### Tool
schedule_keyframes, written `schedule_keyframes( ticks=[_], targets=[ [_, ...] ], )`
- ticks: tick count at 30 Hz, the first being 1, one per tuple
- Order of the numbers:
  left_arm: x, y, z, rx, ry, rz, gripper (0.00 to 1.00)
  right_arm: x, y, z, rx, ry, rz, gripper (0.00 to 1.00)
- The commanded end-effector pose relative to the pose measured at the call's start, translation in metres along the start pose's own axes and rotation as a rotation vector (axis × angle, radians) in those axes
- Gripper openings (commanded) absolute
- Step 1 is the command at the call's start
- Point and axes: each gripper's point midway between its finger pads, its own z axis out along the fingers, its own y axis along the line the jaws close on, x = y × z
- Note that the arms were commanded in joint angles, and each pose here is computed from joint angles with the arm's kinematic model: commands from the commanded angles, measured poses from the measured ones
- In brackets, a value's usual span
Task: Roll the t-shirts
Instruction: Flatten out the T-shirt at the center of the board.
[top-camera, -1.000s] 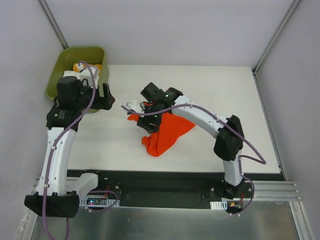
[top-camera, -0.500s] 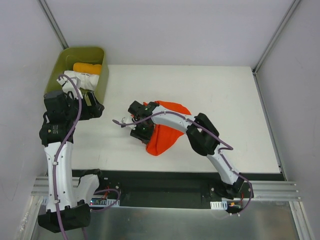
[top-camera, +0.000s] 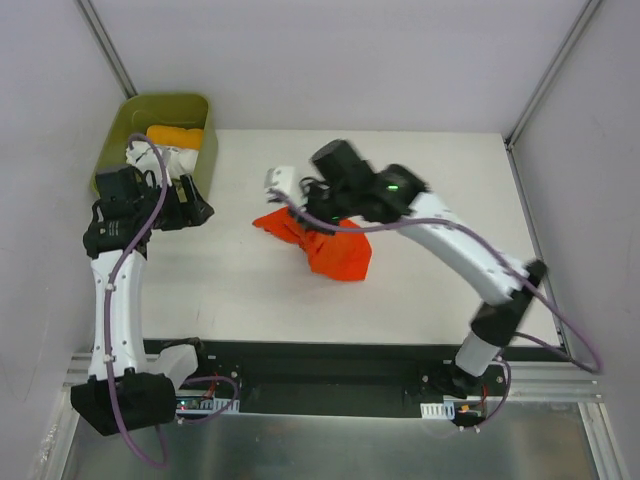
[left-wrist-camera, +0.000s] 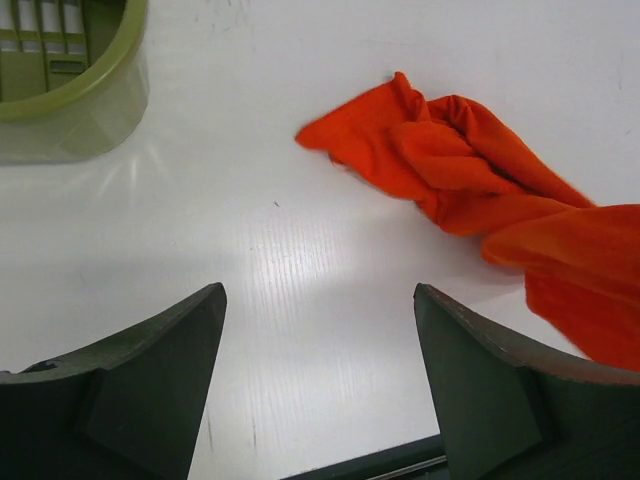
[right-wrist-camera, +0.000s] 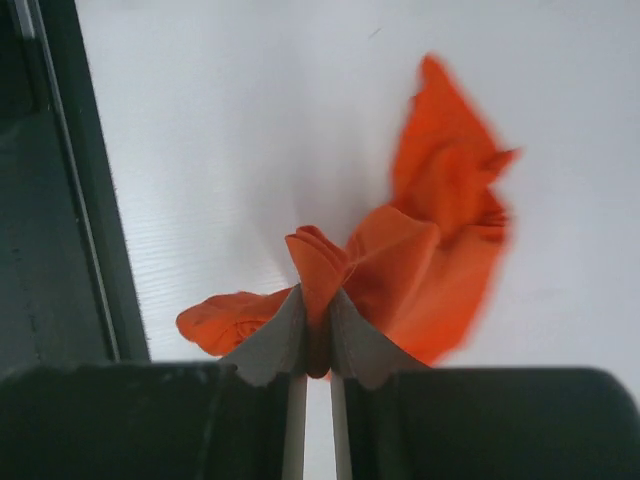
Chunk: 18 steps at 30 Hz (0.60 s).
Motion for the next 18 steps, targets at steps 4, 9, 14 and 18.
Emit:
schedule_keyframes(
  ticks=[4, 9, 14, 18],
  targets=[
    [-0.026, -0.052, 0.022, 0.192, 0.009, 0.314, 0.76, 0.039, -0.032, -0.177, 0.382, -0.095, -0.101, 0.06],
    [-0.009, -0.08, 0.054, 0.299, 0.102, 0.47, 0.77, 0.107, -0.082, -0.201, 0.527, 0.004, 0.042, 0.03],
    [0.028, -0.097, 0.102, 0.357, 0.261, 0.556, 0.76, 0.192, -0.112, -0.159, 0.509, 0.172, 0.287, 0.01],
    [0.074, -0.113, 0.136, 0.442, 0.413, 0.6, 0.74, 0.242, -0.124, -0.141, 0.491, 0.204, 0.584, 0.01]
  ],
)
